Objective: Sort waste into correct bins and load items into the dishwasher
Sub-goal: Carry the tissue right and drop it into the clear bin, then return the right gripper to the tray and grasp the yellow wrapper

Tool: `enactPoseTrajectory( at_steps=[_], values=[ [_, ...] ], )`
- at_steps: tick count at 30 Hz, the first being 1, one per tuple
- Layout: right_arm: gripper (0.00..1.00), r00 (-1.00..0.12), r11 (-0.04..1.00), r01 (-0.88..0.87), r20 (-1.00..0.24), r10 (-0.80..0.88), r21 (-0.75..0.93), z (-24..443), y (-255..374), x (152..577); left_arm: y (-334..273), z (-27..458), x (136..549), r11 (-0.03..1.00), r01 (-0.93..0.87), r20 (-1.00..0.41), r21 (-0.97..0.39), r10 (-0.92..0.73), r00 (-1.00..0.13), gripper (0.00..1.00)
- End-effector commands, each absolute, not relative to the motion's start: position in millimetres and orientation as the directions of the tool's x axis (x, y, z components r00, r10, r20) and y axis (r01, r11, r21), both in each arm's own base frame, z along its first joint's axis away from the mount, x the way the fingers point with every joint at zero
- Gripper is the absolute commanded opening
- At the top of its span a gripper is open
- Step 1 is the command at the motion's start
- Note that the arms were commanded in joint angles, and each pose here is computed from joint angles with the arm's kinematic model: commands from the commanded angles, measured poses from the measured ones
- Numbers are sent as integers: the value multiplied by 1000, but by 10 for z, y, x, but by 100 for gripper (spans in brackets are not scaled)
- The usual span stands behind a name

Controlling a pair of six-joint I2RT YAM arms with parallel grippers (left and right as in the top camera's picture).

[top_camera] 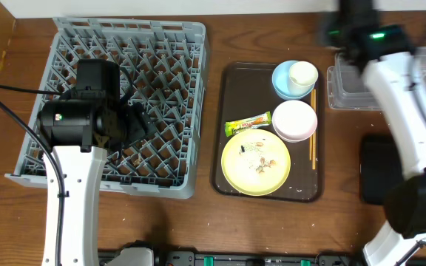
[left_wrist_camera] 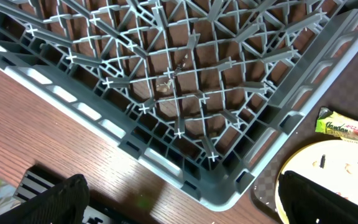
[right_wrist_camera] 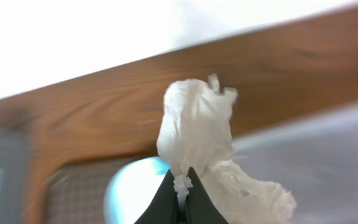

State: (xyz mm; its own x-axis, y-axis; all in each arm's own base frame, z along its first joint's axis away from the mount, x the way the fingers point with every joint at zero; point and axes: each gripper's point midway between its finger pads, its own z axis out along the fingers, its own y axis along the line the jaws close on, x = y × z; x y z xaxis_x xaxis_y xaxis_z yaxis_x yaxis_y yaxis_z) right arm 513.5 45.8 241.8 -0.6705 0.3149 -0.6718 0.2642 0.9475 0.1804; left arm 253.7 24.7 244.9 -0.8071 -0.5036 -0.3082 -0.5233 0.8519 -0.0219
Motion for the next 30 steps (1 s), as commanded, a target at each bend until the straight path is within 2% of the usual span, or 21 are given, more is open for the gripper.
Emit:
enactPoseTrajectory(
  at_steps=[1,3,4,6,7,8,10,12,13,15,17,18,20,22,25,28,30],
  values=[
    [2,-692,888,424,-569,445,179,1967,-56,5092,283,2440,2527,854,-520,-309,-3,-496,-812,98],
    [2,-697,867,459,-528,485,192,1831,-278,5079,282,2440,2528,854,-520,-309,-4,-496,-812,98],
    [19,-698,860,468,-510,502,205,1777,-346,5079,283,2440,2527,854,-520,-309,-3,-496,-812,98],
    [62,-700,849,486,-489,520,206,1685,-438,5075,283,2440,2528,854,-520,-309,-4,-496,-812,98],
    [78,-701,846,493,-483,525,204,1656,-470,5070,283,2440,2527,854,-520,-309,-3,-496,-812,98],
    [99,-702,844,497,-478,528,203,1632,-492,5068,283,2440,2527,854,-521,-309,-4,-496,-811,98],
    [99,-727,865,455,-473,498,211,1644,-434,5066,283,2439,2527,854,-520,-308,-3,-496,-812,98],
    [99,-782,908,329,-463,417,261,1725,-231,5053,283,2440,2528,854,-520,-309,-4,-496,-812,98],
    [99,-814,921,203,-465,348,333,1850,-5,5037,283,2440,2528,854,-520,-309,-4,-496,-812,98],
    [99,-834,892,17,-486,262,451,2095,360,4991,283,2439,2528,854,-521,-309,-4,-496,-811,98],
    [99,-808,755,-343,-585,65,558,2505,999,4803,283,2440,2527,854,-520,-309,-3,-496,-812,98],
    [99,-797,718,-411,-604,17,562,2568,1173,4726,282,2440,2527,854,-520,-309,-4,-496,-812,98],
    [88,-811,730,-439,-581,-71,523,2454,1477,4582,283,2439,2528,854,-520,-309,-3,-496,-812,98],
    [82,-851,832,-406,-490,-192,379,2045,1726,4407,283,2439,2528,854,-520,-309,-3,-496,-812,98],
    [84,-848,880,-432,-423,-320,200,1649,1990,4248,283,2440,2528,854,-520,-309,-4,-496,-812,98],
    [86,-820,871,-489,-365,-441,43,1293,2273,4097,283,2439,2527,854,-520,-308,-3,-496,-812,98],
    [86,-804,854,-521,-335,-492,-3,1150,2420,4010,282,2439,2527,854,-520,-308,-4,-496,-812,98]
  ],
)
